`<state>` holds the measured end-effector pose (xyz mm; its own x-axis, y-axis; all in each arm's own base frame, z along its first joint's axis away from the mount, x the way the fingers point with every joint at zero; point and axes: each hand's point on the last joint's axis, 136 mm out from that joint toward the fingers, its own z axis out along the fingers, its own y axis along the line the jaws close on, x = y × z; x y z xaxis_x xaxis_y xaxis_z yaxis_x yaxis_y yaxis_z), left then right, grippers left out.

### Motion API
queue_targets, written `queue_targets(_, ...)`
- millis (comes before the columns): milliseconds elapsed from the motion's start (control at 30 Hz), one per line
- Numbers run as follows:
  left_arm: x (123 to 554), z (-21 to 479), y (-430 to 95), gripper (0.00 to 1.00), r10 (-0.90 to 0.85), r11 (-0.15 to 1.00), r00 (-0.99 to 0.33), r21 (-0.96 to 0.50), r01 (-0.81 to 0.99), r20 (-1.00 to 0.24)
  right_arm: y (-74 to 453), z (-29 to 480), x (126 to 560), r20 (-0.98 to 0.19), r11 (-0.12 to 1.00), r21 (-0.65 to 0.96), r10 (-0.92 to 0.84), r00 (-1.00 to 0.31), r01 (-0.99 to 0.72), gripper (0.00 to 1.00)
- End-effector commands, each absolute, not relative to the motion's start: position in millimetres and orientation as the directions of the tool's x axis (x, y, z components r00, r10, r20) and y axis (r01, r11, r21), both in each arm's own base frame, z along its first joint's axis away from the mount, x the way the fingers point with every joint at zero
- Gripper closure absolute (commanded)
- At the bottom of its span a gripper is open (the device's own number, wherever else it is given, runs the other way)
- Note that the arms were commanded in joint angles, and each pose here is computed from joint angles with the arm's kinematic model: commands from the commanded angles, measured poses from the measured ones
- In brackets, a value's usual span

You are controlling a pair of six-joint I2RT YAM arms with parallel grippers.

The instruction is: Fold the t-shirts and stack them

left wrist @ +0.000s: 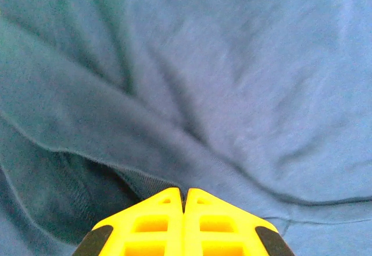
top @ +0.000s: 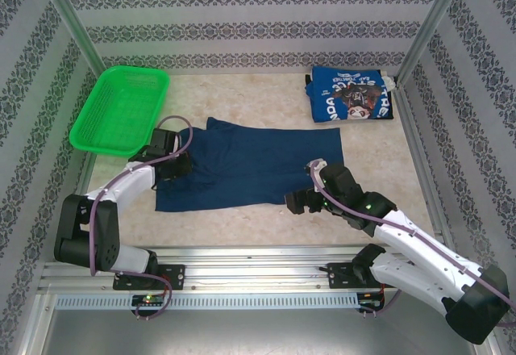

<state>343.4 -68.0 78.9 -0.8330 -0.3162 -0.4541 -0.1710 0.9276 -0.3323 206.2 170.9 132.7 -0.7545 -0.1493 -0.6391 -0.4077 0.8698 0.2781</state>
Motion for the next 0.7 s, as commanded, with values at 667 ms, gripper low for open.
queue_targets(667, 398, 86, -107, 0.98, -0.118, 0.953, -0.871, -0.302, 0.036, -0.477, 168, 118, 203, -0.612, 0.886, 0.268, -0.147, -0.777, -0.379, 0.02)
